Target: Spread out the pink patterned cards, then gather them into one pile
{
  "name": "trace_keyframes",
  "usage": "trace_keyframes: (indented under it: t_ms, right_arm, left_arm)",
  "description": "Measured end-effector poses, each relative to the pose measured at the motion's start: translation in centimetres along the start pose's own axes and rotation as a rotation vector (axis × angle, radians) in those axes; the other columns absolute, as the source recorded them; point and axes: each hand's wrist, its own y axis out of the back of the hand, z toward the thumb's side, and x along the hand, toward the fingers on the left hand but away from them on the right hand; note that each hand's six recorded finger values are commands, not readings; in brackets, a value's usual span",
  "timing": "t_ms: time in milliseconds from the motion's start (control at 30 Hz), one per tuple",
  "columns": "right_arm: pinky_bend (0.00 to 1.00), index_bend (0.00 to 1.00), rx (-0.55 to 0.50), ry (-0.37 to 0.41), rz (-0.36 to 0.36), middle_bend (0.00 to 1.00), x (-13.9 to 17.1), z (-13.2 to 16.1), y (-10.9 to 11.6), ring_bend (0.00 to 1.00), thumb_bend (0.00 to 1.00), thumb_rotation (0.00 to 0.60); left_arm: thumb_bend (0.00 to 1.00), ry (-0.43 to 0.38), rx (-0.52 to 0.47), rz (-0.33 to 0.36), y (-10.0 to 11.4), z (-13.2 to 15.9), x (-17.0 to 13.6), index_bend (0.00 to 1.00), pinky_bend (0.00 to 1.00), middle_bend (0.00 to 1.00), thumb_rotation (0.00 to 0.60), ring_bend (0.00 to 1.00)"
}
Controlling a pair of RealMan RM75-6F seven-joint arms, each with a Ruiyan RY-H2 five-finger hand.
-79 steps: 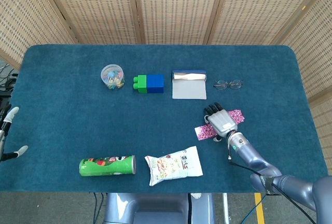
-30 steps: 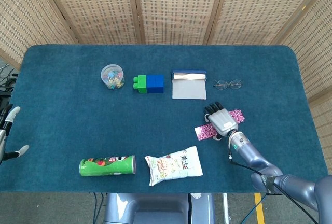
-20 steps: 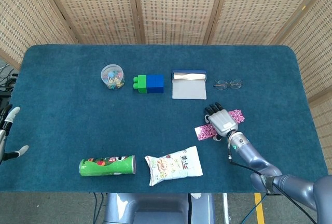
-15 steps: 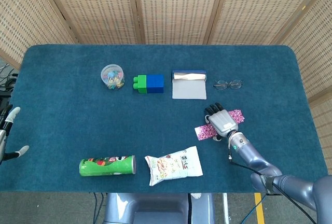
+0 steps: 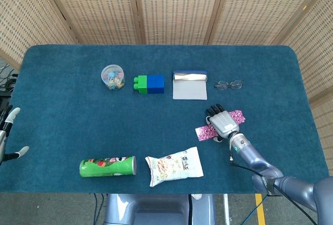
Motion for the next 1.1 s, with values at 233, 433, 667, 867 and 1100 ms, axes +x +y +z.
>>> trace_keyframes:
  t_ms: [233, 433, 667, 867, 1100]
  right_arm:
    - [0.0, 0.43, 0.002, -0.002, 0.009, 0.13, 0.1, -0.1, -0.4, 0.0, 0.21, 0.6]
    - [0.0, 0.45, 0.007, -0.004, 0.014, 0.14, 0.1, -0.2, -0.7, 0.0, 0.24, 0.6]
    - [0.0, 0.5, 0.008, -0.005, 0.007, 0.16, 0.1, -0.2, -0.6, 0.0, 0.3, 0.6]
    - [0.0, 0.5, 0.007, -0.003, -0.001, 0.16, 0.1, -0.2, -0.4, 0.0, 0.34, 0.6]
    - [0.0, 0.5, 0.006, 0.002, -0.02, 0.16, 0.1, -0.1, 0.4, 0.0, 0.34, 0.6]
  left_arm:
    - [0.03, 0.002, 0.001, 0.001, 0.0, -0.1, 0.0, 0.0, 0.0, 0.0, 0.6, 0.0]
    - [0.03, 0.001, 0.0, 0.0, -0.1, 0.0, 0.0, 0.0, 0.0, 0.0, 0.6, 0.0]
    - [0.03, 0.001, -0.001, -0.003, -0.2, 0.0, 0.0, 0.0, 0.0, 0.0, 0.6, 0.0]
    - [0.03, 0.001, -0.001, -0.002, -0.2, 0.0, 0.1, 0.0, 0.0, 0.0, 0.6, 0.0]
    - [0.03, 0.0, -0.002, -0.003, -0.2, 0.0, 0.1, 0.0, 0.0, 0.0, 0.6, 0.0]
